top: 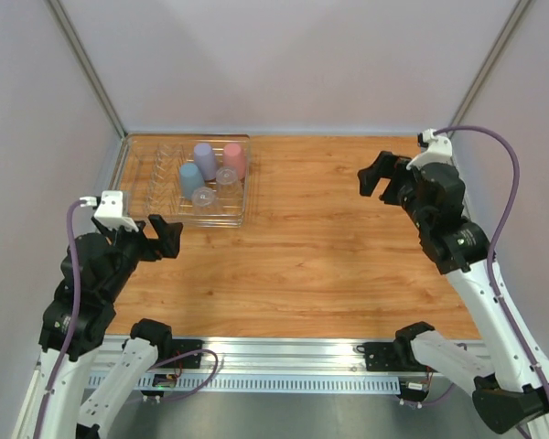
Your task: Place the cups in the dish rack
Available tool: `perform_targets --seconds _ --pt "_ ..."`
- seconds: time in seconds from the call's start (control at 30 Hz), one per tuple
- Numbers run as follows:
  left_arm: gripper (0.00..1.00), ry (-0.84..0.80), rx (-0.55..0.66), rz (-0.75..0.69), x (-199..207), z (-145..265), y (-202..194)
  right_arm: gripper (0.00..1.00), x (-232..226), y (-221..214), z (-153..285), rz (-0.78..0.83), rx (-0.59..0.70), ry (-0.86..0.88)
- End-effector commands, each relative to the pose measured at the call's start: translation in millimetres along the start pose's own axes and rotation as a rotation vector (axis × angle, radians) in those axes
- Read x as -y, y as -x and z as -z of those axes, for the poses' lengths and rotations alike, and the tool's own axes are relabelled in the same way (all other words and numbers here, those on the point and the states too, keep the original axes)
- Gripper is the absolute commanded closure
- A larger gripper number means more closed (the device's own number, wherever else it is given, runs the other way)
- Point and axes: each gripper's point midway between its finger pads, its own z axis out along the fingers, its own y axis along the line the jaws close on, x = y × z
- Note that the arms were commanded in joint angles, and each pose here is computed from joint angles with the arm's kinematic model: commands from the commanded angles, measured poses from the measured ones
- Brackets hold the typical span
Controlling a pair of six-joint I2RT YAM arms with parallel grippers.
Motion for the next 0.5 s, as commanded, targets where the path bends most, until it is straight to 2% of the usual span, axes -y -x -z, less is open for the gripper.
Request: perform_targets --seconds 0.0,0.23,0.47 --pt "0.0 -0.003 -0.04 0.027 -3 5 -26 0.0 4 -15 -3 -0.041 0.037 0.022" --pt "0.0 0.019 -0.051 0.013 -14 4 -56 0.0 18 -44 9 -0.129 0.084 0.021" --pt "0.0 0.012 -0.066 -0.01 -15 1 -61 0.0 23 -43 11 -0.122 0.079 -0.009"
